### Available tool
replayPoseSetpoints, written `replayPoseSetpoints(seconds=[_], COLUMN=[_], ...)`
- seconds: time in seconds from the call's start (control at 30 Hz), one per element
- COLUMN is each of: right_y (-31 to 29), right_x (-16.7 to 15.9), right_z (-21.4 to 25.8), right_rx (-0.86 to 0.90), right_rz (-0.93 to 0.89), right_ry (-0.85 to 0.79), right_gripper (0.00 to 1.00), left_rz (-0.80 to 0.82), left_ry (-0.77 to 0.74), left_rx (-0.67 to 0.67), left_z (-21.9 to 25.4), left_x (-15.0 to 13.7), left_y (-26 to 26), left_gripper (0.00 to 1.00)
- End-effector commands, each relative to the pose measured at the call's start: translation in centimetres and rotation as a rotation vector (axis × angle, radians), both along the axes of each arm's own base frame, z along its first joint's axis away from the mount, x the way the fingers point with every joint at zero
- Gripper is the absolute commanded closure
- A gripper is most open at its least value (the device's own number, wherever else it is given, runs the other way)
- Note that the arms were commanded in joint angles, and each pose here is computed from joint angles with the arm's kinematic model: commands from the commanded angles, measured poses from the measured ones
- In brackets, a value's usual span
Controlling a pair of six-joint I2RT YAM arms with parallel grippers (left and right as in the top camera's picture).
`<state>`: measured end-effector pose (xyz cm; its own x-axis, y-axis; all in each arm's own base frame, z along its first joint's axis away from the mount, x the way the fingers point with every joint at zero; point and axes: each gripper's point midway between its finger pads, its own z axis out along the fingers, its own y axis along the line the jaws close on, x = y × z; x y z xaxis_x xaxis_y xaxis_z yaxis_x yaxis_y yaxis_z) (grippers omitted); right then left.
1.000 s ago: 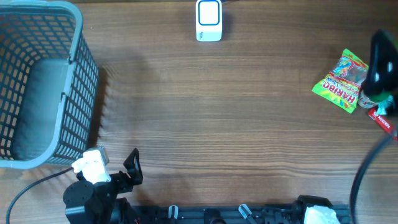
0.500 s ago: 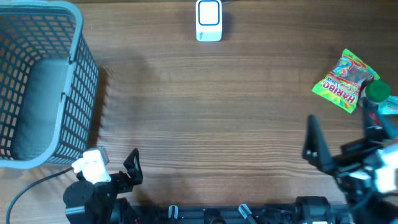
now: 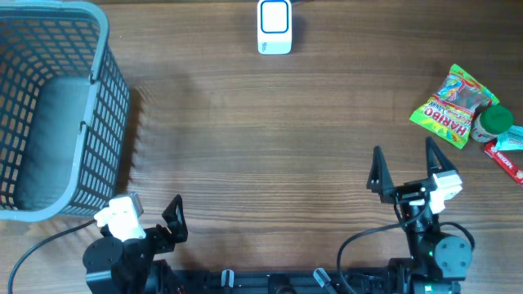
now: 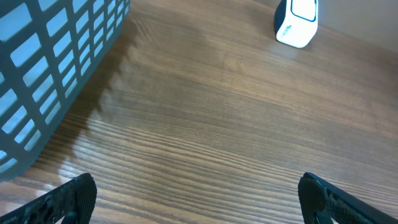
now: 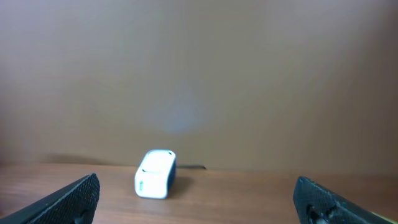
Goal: Scan the item barcode
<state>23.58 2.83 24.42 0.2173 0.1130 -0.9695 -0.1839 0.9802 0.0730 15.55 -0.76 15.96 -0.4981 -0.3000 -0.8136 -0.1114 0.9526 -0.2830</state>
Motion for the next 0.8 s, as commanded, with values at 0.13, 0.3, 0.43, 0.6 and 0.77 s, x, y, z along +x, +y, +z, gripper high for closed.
replayPoseSetpoints(seconds=[0.13, 0.3, 0.43, 0.6, 0.77], right_y=[-1.7, -1.6, -1.6, -1.6, -1.6], right_x=[0.9, 1.1, 1.1, 1.1, 1.1], right_z=[-4.3, -6.9, -6.9, -6.9, -6.9], right_rx=[0.042, 0.026, 0.029, 0.029, 0.029], right_rz=[-0.098, -0.095, -0.096, -0.096, -0.096], right_ry=[0.134, 0.239, 0.240, 0.241, 0.241], right_gripper=[0.00, 0.00, 0.00, 0.00, 0.00], left_rz=[-0.016, -0.016, -0.016, -0.016, -0.016], left_ry=[-0.011, -0.011, -0.011, -0.011, -0.011], left_rx=[-0.014, -0.014, -0.014, -0.014, -0.014], left_z=[0.2, 0.2, 0.2, 0.2, 0.2], left_x=[0.0, 0.0, 0.0, 0.0, 0.0], left_y=[-0.4, -0.4, -0.4, -0.4, -0.4], left_gripper=[0.00, 0.00, 0.00, 0.00, 0.00])
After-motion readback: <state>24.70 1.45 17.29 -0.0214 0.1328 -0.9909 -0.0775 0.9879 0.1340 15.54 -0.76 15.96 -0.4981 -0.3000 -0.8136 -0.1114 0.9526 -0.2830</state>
